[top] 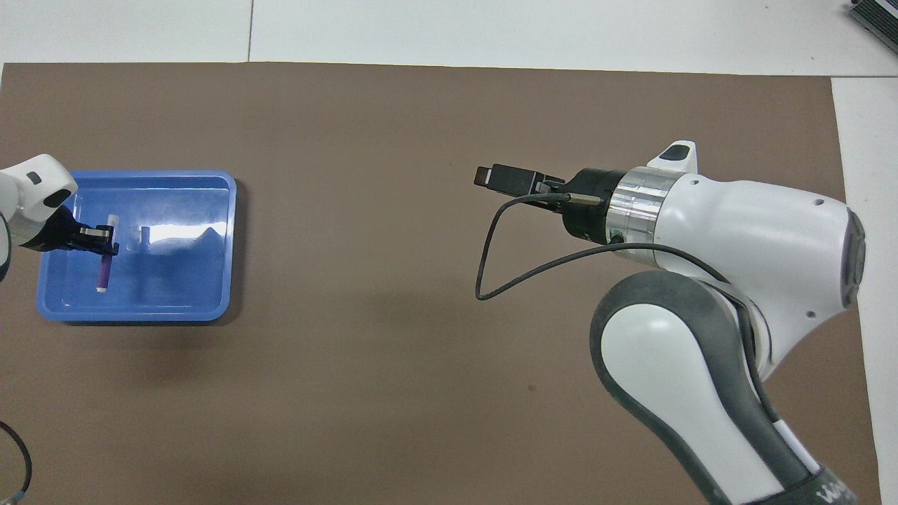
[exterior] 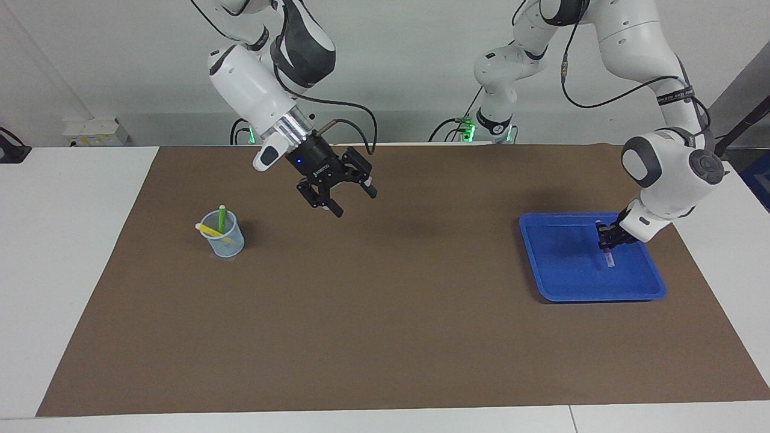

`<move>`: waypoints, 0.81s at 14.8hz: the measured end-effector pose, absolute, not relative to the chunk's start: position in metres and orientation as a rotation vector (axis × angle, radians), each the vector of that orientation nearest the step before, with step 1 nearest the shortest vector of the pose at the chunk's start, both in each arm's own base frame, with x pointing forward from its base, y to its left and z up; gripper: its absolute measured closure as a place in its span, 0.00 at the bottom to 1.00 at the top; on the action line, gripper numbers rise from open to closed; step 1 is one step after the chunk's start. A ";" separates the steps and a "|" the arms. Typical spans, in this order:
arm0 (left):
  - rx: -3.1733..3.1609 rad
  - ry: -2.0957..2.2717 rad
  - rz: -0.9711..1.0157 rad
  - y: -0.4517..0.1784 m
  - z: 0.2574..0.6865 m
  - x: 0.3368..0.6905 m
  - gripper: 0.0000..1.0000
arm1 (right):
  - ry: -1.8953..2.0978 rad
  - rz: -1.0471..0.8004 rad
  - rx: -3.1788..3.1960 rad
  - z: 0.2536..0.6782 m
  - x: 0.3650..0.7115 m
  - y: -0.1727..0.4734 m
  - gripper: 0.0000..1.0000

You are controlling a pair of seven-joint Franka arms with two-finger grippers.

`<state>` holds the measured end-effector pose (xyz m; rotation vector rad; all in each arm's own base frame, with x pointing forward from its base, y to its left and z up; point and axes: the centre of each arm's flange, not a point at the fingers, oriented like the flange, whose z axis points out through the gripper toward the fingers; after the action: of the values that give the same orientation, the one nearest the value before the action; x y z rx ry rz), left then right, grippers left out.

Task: Transfer and insert pens with both arms
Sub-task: 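Lift the purple pen with the left gripper while the right gripper approaches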

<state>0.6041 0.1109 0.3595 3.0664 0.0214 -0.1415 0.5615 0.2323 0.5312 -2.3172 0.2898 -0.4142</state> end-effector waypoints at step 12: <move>2.422 1.213 -0.403 0.007 0.490 0.571 0.83 | 0.513 -0.356 -2.126 0.564 0.581 0.308 0.00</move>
<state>0.5713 0.0067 0.4899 2.4220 1.2130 -0.4030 0.5807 0.3078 0.5637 -2.1258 0.5128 -0.3560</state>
